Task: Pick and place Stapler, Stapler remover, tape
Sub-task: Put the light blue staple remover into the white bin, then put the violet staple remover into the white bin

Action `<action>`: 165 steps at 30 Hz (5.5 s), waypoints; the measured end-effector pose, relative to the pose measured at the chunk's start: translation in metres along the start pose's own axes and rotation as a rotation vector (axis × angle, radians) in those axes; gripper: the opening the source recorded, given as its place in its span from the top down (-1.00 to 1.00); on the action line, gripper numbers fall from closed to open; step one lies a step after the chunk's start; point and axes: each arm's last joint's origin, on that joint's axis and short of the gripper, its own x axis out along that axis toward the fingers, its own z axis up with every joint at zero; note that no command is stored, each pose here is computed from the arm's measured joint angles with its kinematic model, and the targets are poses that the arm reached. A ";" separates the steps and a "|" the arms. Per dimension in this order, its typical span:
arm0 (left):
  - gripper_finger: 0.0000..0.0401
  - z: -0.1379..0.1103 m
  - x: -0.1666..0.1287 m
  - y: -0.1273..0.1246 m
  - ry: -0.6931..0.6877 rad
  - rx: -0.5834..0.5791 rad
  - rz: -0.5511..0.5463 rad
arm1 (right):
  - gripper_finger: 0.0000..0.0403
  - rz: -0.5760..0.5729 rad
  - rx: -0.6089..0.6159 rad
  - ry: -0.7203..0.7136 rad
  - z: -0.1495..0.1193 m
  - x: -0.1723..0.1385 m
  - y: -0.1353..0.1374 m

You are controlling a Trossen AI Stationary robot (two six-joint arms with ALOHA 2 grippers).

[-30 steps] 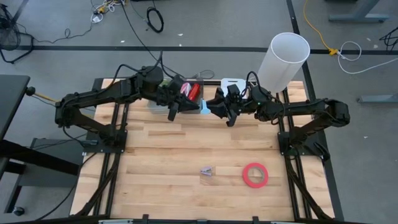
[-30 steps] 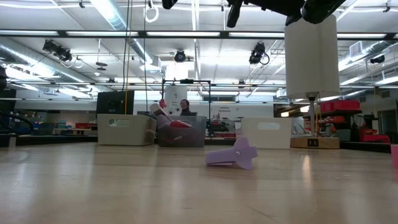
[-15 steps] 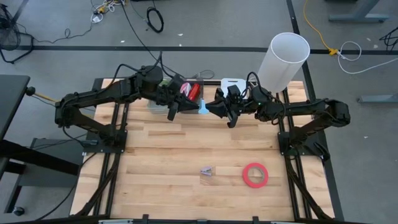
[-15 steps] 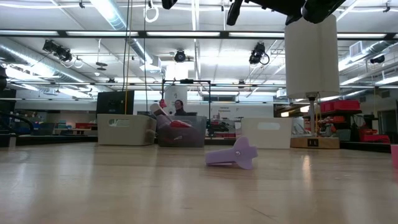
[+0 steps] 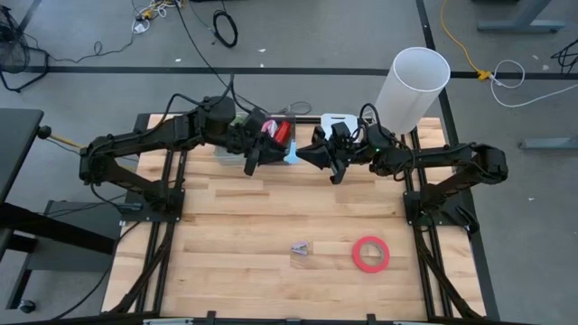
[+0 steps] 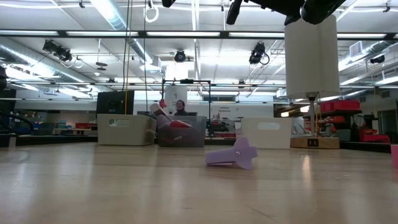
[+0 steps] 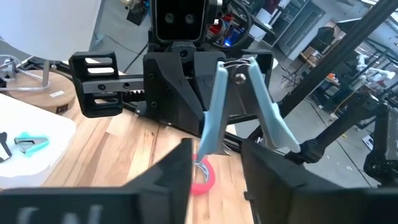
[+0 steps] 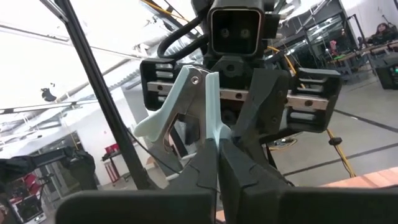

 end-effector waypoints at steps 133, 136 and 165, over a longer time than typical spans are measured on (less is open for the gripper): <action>-0.06 0.006 -0.059 0.009 -0.007 0.028 0.208 | 0.42 -0.112 0.040 1.087 -0.204 -0.008 0.046; -0.06 0.006 -0.059 0.009 -0.007 0.027 0.208 | 0.43 -0.115 0.046 1.105 -0.212 -0.009 0.045; -0.06 0.006 -0.059 0.009 -0.006 0.036 0.208 | 0.44 -0.230 0.040 1.127 -0.244 -0.011 0.028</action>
